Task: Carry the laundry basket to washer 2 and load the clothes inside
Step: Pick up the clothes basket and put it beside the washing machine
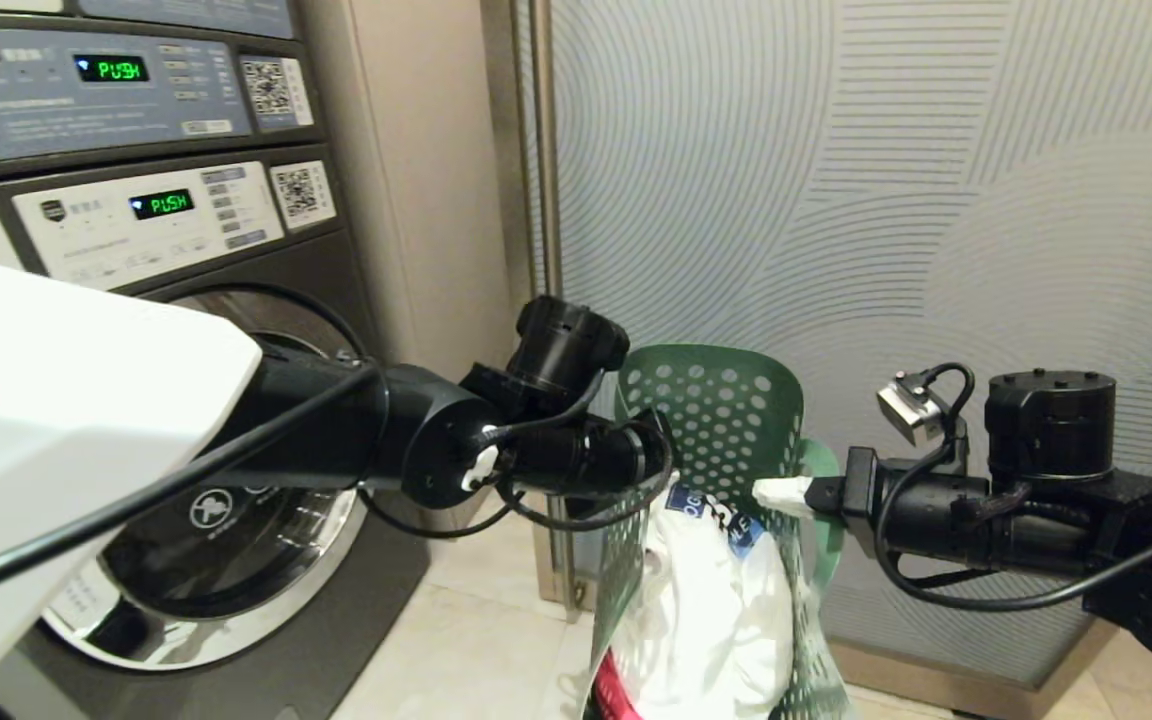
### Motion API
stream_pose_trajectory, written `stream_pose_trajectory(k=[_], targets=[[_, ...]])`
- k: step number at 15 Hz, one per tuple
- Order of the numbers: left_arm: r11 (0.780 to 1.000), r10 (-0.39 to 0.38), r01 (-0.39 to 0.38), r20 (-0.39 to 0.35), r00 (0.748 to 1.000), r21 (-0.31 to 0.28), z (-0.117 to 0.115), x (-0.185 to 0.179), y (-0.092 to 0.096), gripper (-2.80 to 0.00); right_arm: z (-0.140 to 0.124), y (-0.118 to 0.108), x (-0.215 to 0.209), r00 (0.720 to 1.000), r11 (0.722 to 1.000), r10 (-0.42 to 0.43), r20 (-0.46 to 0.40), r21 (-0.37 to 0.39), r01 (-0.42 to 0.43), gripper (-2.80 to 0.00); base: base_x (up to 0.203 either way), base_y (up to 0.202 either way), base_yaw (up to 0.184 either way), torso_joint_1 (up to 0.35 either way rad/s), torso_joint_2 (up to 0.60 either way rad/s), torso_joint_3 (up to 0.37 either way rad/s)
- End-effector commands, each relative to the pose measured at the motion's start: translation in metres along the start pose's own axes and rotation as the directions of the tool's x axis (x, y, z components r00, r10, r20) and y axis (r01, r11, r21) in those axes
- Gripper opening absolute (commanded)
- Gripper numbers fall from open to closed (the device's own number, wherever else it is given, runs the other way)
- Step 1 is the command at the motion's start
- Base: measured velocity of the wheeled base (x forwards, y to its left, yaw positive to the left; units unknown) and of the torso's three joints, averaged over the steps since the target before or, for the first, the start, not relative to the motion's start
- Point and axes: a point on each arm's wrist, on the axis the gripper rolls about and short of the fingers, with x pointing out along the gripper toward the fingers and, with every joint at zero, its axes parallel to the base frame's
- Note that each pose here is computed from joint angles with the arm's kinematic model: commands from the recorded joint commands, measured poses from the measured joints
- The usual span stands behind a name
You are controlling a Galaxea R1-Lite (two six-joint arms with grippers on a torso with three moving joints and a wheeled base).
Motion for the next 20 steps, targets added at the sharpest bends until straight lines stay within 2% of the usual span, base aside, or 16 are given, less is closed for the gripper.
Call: stream_pose_trajectory(k=[1, 8, 20], targets=[[1.0, 0.002, -0.002, -0.004, 1.0, -0.007, -0.0008, 0.0014, 0.0007, -2.8, -0.0015, -0.0017, 0.0006, 1.0, 1.0, 0.001, -0.007, 0.007, -0.001, -2.8, 0.004, -0.006, 0.173, 0.002, 0.0, 0.006], [1.0, -0.001, 0.001, -0.009, 1.0, -0.007, -0.0031, 0.0018, -0.0015, -2.8, -0.0027, -0.0025, 0.0003, 1.0, 1.0, -0.002, -0.01, 0.011, 0.002, -2.8, -0.005, -0.002, 0.134, 0.004, 0.0, 0.003], [1.0, -0.003, 0.003, -0.015, 1.0, -0.004, -0.0053, 0.0024, -0.0028, -2.8, -0.0058, -0.0047, -0.0005, 1.0, 1.0, -0.011, -0.017, 0.018, 0.011, -2.8, 0.002, -0.005, 0.175, 0.001, 0.0, 0.003]])
